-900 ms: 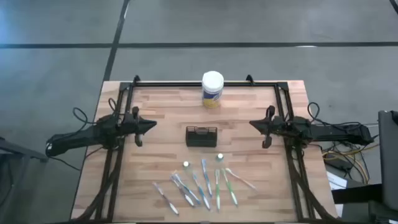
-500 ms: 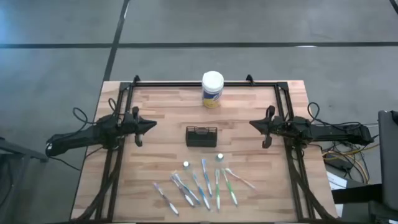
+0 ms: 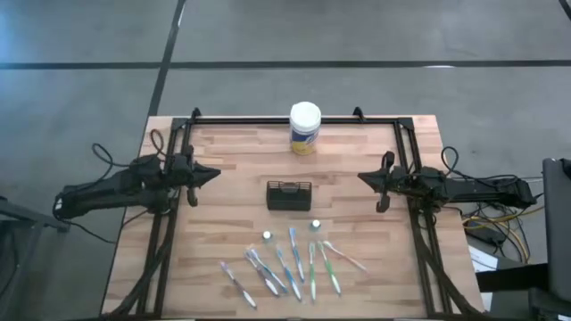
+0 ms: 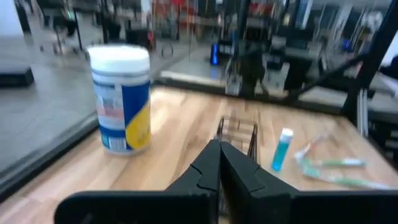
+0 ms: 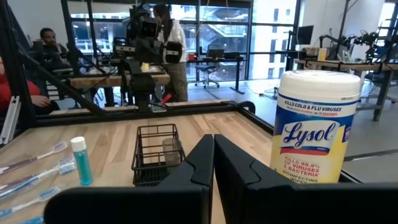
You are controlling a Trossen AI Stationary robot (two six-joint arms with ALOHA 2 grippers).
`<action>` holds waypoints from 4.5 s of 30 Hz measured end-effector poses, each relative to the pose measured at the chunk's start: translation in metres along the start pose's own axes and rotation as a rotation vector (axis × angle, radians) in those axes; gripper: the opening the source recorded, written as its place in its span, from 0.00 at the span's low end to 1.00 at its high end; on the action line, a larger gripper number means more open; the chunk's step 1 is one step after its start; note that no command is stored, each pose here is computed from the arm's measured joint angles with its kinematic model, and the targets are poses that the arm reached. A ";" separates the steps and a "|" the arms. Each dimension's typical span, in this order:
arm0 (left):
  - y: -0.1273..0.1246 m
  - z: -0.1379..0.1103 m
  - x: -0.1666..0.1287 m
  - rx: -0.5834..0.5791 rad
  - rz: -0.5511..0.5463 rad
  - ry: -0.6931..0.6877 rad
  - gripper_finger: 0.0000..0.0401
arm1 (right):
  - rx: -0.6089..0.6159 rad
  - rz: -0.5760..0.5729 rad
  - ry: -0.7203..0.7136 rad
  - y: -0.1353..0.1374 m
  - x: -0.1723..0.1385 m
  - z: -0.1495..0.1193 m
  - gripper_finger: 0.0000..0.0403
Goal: Pick & Place toothbrushing station
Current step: Put the left mouthwash into the wire organizer
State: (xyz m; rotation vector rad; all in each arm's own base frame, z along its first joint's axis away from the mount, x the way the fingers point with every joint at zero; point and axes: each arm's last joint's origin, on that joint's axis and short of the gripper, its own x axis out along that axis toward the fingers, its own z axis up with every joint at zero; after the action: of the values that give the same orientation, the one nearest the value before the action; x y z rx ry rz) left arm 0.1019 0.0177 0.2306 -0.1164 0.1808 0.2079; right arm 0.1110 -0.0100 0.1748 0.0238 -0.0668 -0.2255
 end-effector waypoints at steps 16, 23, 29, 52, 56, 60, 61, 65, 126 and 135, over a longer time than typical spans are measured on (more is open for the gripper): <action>-0.056 0.051 0.069 0.051 -0.165 0.332 0.32 | -0.022 0.000 -0.001 0.000 0.000 0.000 0.02; -0.094 0.072 0.094 0.155 -0.146 0.485 0.33 | -0.021 -0.001 0.001 0.000 0.000 0.000 0.02; -0.116 0.070 0.116 0.151 -0.147 0.626 0.35 | 0.006 0.000 0.000 0.000 0.000 0.000 0.02; -0.170 0.051 0.188 0.155 -0.221 0.987 0.57 | 0.068 -0.001 0.061 0.000 0.000 -0.006 0.02; -0.169 0.046 0.189 0.159 -0.212 1.022 0.57 | 0.068 -0.001 0.060 0.000 0.000 -0.006 0.02; -0.168 0.045 0.190 0.159 -0.208 1.028 0.57 | 0.068 -0.001 0.057 0.000 0.000 -0.005 0.02; -0.169 0.044 0.191 0.159 -0.206 1.032 0.57 | 0.068 -0.001 0.057 0.000 0.000 -0.005 0.02; -0.169 0.039 0.195 0.151 -0.195 1.044 0.55 | 0.068 -0.001 0.057 0.000 0.000 -0.005 0.02; -0.161 0.069 0.183 0.334 -0.310 0.943 0.25 | 0.080 -0.001 0.058 0.000 0.000 -0.006 0.02; -0.135 0.099 0.124 0.339 -0.321 0.741 0.25 | 0.082 -0.001 0.063 0.000 0.001 -0.006 0.02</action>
State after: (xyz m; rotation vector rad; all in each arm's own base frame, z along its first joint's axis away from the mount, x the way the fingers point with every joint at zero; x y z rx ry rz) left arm 0.2663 -0.0760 0.3166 0.1216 0.9228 -0.1978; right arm 0.1120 -0.0099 0.1688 0.1121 -0.0127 -0.2227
